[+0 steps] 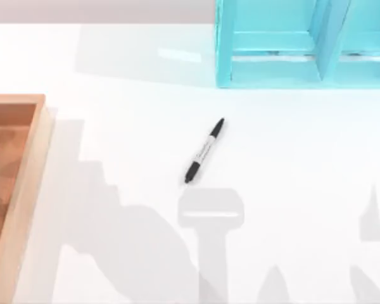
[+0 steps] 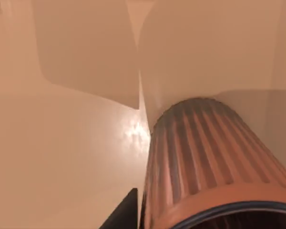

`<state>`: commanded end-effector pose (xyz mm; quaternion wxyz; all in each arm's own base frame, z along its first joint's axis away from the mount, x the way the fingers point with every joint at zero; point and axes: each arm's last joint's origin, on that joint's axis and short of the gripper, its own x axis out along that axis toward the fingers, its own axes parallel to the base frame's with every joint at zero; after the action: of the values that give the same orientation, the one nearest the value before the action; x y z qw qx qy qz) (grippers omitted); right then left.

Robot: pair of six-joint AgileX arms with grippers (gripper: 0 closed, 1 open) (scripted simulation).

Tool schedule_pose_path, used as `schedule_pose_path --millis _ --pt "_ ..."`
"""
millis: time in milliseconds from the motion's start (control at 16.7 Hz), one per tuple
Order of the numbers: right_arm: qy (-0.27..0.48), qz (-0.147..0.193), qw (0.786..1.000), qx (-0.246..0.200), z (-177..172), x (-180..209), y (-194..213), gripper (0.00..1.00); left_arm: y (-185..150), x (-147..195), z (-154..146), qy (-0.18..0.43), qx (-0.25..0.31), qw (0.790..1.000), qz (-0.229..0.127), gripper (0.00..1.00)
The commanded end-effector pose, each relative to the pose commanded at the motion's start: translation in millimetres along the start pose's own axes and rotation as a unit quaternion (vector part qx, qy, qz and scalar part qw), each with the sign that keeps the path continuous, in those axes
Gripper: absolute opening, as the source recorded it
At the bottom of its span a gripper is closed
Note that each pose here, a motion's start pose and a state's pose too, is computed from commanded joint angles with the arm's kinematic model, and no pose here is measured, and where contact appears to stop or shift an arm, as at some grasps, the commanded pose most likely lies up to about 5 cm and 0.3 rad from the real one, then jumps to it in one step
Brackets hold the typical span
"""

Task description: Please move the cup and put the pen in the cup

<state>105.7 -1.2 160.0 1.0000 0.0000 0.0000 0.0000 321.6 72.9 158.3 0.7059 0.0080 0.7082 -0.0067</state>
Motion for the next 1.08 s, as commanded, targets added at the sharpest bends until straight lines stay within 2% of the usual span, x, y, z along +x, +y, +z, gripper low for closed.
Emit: schedule_pose_path --millis 420,1080 --pt "0.000 0.000 1.000 0.000 0.0 0.0 0.0 1.00 0.0 0.0 0.0 0.000 0.000 1.000 0.000 0.02" --pt "0.000 0.000 1.000 0.000 0.0 0.0 0.0 1.00 0.3 -4.1 2.1 -0.006 -0.005 1.000 0.002 0.00"
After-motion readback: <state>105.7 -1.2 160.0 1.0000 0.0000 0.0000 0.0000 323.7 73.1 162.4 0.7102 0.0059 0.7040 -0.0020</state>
